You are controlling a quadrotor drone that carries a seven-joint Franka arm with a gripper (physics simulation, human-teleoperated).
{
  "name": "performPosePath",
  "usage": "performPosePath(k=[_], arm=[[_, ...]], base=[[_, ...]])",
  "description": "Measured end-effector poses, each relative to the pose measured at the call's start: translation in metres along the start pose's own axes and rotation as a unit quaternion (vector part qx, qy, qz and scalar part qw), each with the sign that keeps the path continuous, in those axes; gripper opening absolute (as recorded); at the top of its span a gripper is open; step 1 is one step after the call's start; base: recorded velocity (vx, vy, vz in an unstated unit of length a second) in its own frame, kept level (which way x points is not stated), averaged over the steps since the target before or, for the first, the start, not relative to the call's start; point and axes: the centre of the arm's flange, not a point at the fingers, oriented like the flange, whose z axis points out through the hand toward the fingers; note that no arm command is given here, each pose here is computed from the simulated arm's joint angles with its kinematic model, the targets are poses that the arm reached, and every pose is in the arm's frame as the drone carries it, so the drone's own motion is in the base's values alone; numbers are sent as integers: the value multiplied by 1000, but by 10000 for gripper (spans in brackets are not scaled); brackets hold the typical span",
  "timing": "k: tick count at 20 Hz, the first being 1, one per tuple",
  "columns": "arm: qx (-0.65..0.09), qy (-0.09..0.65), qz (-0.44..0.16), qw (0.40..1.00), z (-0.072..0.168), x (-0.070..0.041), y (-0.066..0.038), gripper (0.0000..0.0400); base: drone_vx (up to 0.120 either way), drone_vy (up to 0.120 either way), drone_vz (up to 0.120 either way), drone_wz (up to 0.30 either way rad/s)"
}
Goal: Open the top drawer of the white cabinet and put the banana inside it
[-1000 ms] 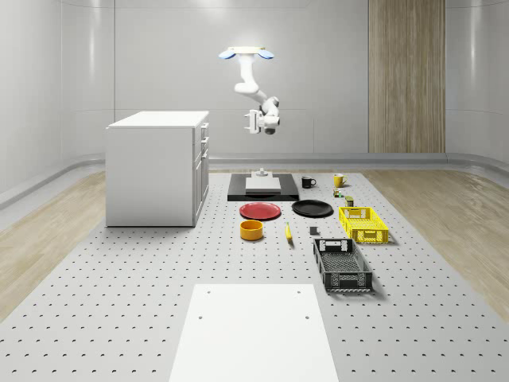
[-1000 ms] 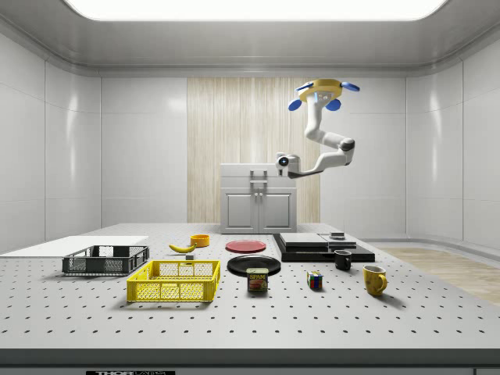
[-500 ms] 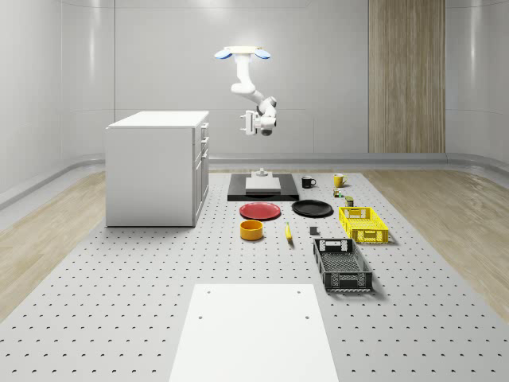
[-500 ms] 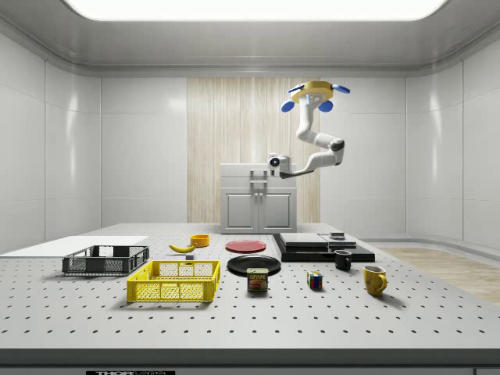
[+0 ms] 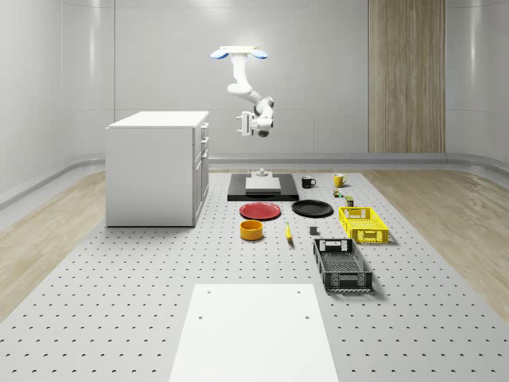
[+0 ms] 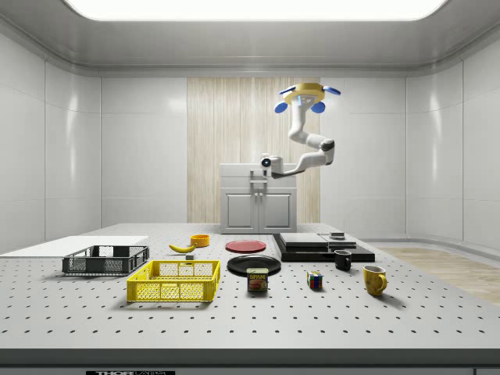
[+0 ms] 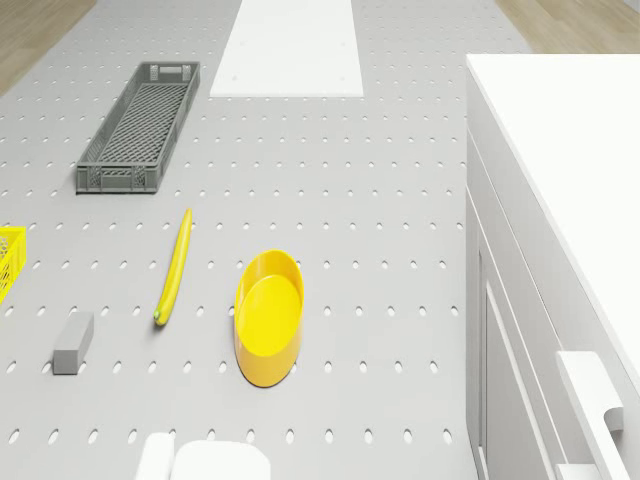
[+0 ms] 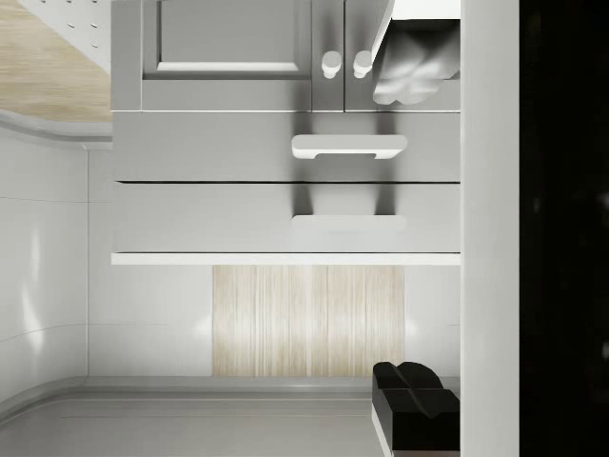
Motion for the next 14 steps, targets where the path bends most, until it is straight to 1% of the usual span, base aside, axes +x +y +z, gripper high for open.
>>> performPosePath(k=[1,2,6,14], arm=[[0,0,0,1000,0,0,0,400],[0,0,0,1000,0,0,0,400],[0,0,0,1000,9,0,0,400],[0,0,0,1000,44,0,0,400]], base=[[120,0,0,0],[40,0,0,0],[0,0,0,0],[0,0,0,0]])
